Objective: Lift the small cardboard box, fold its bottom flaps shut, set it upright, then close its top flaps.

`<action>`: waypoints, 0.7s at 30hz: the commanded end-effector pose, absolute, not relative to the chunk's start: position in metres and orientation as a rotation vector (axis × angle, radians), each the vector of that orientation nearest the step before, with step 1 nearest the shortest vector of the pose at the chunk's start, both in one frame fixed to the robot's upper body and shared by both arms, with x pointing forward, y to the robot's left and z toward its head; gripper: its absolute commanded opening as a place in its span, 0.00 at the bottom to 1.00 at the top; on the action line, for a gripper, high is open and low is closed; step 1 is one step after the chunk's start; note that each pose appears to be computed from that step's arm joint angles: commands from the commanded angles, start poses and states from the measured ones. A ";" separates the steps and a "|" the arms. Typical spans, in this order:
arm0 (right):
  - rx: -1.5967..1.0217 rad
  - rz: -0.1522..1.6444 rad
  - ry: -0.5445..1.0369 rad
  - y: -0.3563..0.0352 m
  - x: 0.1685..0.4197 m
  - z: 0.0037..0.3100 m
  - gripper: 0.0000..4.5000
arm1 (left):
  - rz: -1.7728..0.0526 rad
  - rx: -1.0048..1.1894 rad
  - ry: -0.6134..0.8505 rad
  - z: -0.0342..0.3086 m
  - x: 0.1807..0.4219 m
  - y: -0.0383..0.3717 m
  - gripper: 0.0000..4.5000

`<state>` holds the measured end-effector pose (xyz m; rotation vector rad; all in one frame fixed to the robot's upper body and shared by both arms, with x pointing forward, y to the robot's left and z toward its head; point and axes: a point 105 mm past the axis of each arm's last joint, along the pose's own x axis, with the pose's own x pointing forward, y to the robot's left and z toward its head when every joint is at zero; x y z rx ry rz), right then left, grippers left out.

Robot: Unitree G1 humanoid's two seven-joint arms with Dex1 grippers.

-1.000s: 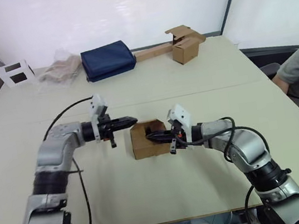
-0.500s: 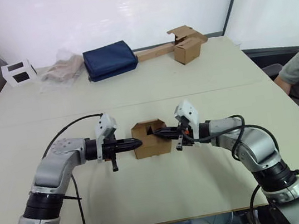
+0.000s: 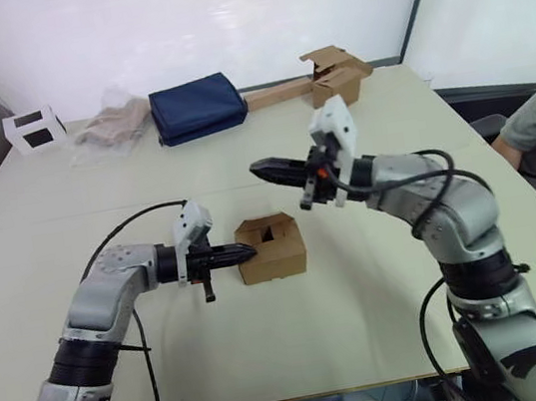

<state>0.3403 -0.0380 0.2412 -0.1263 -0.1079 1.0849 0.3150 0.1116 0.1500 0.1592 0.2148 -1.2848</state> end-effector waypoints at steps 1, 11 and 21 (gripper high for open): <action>-0.139 1.109 -0.054 -0.027 0.348 0.217 0.00 | -1.286 0.170 0.176 0.159 0.313 0.109 0.02; -0.253 1.191 0.108 -0.032 0.326 0.144 0.00 | -1.256 0.186 0.165 0.168 0.313 0.117 0.02; -0.247 1.166 0.089 -0.036 0.323 0.149 0.00 | -1.232 0.129 0.066 0.205 0.338 0.113 0.02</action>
